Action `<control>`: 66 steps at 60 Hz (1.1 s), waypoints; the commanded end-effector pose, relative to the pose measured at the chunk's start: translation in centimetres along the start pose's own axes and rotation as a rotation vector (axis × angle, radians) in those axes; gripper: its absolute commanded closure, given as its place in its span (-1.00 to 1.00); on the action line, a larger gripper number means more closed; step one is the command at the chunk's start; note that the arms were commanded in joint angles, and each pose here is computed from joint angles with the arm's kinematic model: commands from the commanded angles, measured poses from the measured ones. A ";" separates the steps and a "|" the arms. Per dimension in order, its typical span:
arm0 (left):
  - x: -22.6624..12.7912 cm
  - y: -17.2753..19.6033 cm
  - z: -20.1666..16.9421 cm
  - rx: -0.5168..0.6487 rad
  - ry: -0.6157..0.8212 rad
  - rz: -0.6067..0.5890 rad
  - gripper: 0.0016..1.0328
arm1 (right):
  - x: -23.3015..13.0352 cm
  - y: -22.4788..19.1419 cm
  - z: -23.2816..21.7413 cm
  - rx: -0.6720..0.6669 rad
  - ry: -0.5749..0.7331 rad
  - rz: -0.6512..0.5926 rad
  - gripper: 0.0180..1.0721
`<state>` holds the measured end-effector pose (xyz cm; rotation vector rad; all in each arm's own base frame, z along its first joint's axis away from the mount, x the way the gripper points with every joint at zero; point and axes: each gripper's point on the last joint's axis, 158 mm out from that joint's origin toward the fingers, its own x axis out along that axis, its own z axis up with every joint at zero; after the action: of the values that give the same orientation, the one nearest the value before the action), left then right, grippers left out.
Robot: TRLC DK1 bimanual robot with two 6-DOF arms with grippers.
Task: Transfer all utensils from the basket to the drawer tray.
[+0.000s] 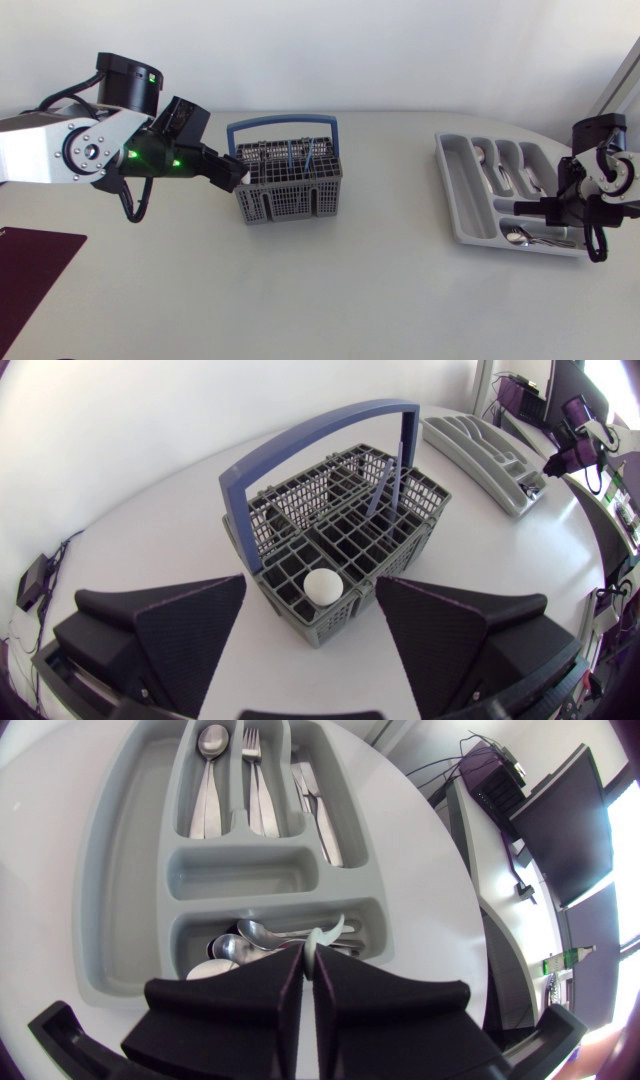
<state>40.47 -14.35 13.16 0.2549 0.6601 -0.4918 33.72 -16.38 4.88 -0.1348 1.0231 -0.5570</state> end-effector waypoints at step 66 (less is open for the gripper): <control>0.0 -0.3 -0.4 -0.004 -0.003 -0.043 -0.77 | -10.4 12.0 2.7 -0.002 -0.203 0.372 -0.91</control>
<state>40.33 -14.07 12.74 0.2280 0.6663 -0.5135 37.11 -3.90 9.48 -0.0144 0.8394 -0.2563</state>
